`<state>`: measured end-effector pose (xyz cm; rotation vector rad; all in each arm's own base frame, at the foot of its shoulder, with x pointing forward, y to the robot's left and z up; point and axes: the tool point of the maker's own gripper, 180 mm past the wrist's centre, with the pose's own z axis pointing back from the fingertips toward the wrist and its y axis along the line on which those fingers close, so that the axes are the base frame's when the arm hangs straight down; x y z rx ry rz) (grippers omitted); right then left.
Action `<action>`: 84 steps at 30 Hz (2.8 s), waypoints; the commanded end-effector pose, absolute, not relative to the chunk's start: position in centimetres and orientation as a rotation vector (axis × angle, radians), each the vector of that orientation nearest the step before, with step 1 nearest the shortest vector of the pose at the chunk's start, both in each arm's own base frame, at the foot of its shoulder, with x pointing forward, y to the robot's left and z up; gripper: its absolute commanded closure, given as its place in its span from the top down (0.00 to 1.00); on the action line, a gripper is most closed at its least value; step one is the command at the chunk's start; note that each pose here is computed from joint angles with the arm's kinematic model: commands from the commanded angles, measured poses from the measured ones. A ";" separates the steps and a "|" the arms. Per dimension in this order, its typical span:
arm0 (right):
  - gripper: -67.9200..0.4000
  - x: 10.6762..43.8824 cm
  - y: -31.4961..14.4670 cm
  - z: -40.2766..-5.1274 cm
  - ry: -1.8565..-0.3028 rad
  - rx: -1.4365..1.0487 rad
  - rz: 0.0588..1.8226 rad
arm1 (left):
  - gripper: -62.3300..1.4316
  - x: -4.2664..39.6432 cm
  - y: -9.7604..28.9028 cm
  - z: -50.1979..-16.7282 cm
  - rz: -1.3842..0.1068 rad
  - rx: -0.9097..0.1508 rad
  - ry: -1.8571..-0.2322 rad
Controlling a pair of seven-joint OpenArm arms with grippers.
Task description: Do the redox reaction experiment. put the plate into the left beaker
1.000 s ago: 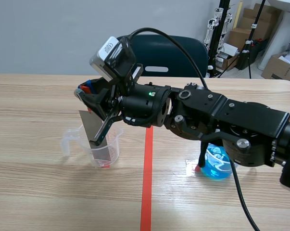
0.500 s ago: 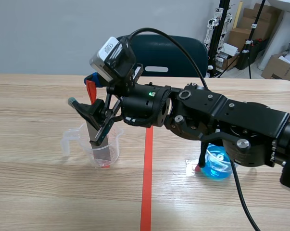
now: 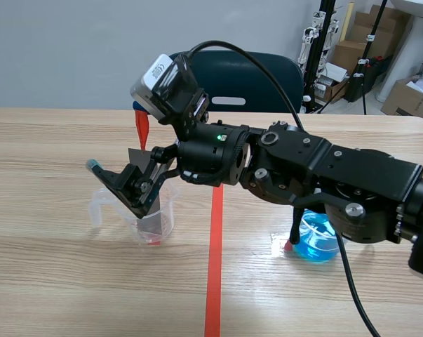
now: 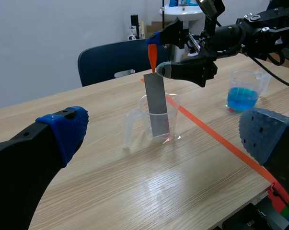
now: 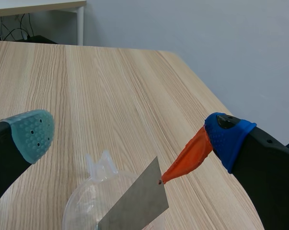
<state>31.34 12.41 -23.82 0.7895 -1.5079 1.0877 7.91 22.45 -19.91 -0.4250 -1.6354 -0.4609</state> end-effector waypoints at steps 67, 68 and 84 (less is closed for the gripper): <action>1.00 31.6 12.6 -22.4 -1.545 0.815 1.071 | 1.00 8.0 22.5 -19.2 -0.452 -0.426 -1.670; 1.00 31.6 12.6 -22.4 -1.546 0.816 1.071 | 1.00 8.0 22.5 -19.2 -0.452 -0.426 -1.670; 1.00 31.6 12.6 -22.3 -1.551 0.820 1.069 | 1.00 8.0 22.4 -19.2 -0.452 -0.425 -1.667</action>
